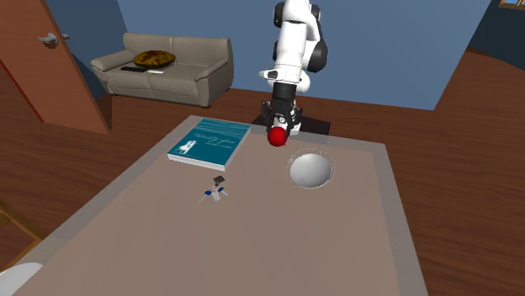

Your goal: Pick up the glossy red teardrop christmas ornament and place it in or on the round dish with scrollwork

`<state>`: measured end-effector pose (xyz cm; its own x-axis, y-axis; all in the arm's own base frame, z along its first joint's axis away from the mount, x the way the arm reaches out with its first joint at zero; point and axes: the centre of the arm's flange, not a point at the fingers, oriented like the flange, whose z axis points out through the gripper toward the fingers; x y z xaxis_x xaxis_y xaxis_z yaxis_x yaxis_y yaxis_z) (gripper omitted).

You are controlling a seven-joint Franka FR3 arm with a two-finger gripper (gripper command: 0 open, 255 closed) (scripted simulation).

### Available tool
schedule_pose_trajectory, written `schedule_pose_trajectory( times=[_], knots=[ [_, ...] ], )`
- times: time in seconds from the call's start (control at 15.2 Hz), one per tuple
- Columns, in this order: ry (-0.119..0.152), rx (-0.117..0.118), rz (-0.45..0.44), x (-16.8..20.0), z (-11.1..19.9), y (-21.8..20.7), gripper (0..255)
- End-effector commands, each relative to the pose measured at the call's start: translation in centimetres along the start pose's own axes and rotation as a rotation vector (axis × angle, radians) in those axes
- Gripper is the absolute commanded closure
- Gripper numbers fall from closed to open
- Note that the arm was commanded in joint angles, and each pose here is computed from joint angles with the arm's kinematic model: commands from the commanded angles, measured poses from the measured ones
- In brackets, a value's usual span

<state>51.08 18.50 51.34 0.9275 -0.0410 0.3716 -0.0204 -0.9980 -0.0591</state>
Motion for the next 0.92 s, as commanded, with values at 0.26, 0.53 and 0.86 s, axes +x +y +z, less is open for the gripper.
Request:
schedule_pose_trajectory(
  times=[0.26,0.53,0.86],
  knots=[
    [0.0,0.0,0.002,-1.6,0.1,-7.9,255],
    [0.0,0.0,0.002,-2.8,0.1,-13.2,255],
    [0.0,0.0,0.002,-3.8,2.6,-13.0,255]
  ],
)
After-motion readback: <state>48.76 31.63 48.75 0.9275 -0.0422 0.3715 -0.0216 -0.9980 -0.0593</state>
